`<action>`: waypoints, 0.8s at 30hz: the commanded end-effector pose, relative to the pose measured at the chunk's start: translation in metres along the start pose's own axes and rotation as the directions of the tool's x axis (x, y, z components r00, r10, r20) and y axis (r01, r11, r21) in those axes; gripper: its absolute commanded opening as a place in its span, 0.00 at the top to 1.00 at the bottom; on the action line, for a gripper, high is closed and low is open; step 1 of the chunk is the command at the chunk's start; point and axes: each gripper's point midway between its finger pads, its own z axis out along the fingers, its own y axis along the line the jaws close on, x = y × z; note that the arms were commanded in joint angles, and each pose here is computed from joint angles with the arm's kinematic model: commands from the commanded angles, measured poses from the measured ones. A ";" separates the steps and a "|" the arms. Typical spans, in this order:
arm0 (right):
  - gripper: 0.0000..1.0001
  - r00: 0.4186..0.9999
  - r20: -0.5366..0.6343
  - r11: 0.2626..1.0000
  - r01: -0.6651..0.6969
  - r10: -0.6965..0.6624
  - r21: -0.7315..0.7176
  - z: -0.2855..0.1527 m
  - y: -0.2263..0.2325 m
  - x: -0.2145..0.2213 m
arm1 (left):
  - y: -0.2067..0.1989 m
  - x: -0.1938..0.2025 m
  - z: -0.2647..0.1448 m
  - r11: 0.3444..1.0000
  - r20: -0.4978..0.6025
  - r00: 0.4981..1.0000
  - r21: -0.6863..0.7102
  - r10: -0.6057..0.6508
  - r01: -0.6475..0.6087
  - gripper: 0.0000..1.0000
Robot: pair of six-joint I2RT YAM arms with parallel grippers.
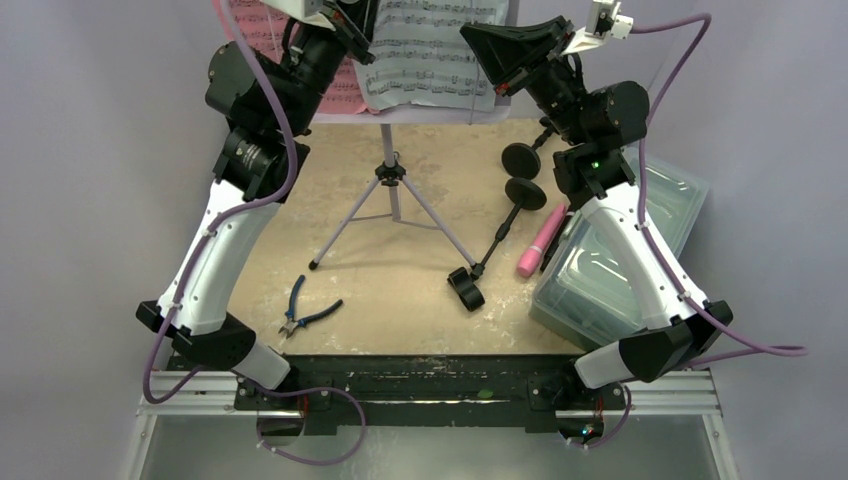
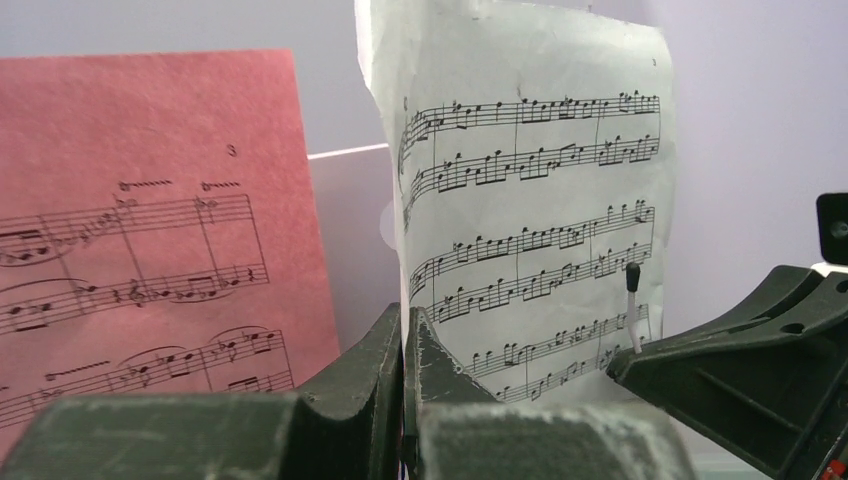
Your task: Set up the instrument practice props
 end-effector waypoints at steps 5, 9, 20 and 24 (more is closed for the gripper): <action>1.00 1.000 0.020 0.999 0.008 -0.007 -0.045 0.003 0.012 -0.012 | -0.006 0.005 0.005 1.000 0.010 1.000 0.027 -0.016 0.016 1.00; 1.00 1.000 0.017 0.999 0.004 -0.003 -0.037 0.003 0.011 -0.012 | -0.004 0.007 0.005 1.000 0.004 1.000 0.019 -0.010 0.010 1.00; 0.59 1.000 0.012 1.000 0.017 -0.017 0.025 -0.006 0.008 -0.017 | -0.001 0.002 -0.003 1.000 0.016 1.000 0.004 -0.012 0.012 0.99; 0.49 1.000 0.011 0.999 0.024 -0.025 0.038 -0.011 0.012 -0.023 | 0.003 -0.003 -0.004 1.000 0.026 1.000 -0.022 -0.009 0.009 0.91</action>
